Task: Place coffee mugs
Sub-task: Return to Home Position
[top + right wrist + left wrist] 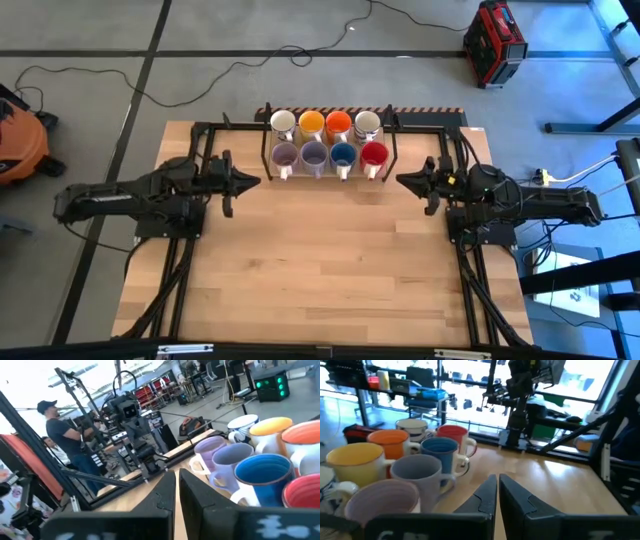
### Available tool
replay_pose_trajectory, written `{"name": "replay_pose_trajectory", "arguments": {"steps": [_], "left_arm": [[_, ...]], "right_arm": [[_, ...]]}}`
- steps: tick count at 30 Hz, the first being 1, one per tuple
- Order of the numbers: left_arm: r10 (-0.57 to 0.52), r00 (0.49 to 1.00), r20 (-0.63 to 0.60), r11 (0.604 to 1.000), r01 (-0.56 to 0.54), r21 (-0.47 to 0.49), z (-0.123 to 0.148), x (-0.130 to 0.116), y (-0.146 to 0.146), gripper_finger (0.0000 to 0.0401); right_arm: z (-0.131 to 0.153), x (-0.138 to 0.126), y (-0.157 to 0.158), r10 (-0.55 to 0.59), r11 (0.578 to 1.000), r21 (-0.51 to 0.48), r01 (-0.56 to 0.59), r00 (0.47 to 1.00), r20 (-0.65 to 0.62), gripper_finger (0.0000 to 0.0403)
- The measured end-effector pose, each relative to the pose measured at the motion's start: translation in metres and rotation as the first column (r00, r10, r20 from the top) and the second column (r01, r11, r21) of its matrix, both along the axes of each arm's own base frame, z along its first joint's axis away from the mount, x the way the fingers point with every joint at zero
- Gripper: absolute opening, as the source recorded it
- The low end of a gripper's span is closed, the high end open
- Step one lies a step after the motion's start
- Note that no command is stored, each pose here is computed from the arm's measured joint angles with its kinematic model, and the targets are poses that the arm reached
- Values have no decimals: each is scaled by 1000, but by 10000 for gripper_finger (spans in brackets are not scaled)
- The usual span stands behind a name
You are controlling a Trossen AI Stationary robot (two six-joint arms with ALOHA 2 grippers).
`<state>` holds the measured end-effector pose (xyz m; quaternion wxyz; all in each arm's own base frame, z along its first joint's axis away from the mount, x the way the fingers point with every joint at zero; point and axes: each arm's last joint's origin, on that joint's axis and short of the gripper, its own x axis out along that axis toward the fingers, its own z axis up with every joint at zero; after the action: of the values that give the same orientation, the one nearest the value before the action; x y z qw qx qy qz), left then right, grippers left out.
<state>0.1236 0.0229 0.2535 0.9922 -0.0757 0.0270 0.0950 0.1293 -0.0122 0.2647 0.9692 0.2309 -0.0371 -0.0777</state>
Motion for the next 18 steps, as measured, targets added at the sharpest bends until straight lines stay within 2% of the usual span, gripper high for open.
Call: {"name": "replay_pose_trajectory", "arguments": {"steps": [3, 5, 8, 13, 18], "left_arm": [[-16, 999, 31, 1000, 17, -23, 3, 0, -1, 16], [-27, 999, 23, 999, 27, 34, 2, 1, -1, 17], [-42, 999, -5, 999, 42, 29, -12, 0, -2, 17], [-145, 989, 36, 989, 144, 19, -33, -6, -6, 17], [-118, 989, 92, 993, 120, -17, -44, -12, -6, 17]], "right_arm": [[0, 0, 1, 39, 996, -75, -40, 999, -13, 14], [-2, 0, 4, 125, 984, -120, -129, 991, -40, 14], [-2, -4, 6, 181, 971, -153, -186, 982, -46, 14], [-5, -15, 6, 142, 976, -155, -154, 986, -85, 14], [-8, -29, 5, 95, 982, -152, -110, 990, -105, 14]]}}
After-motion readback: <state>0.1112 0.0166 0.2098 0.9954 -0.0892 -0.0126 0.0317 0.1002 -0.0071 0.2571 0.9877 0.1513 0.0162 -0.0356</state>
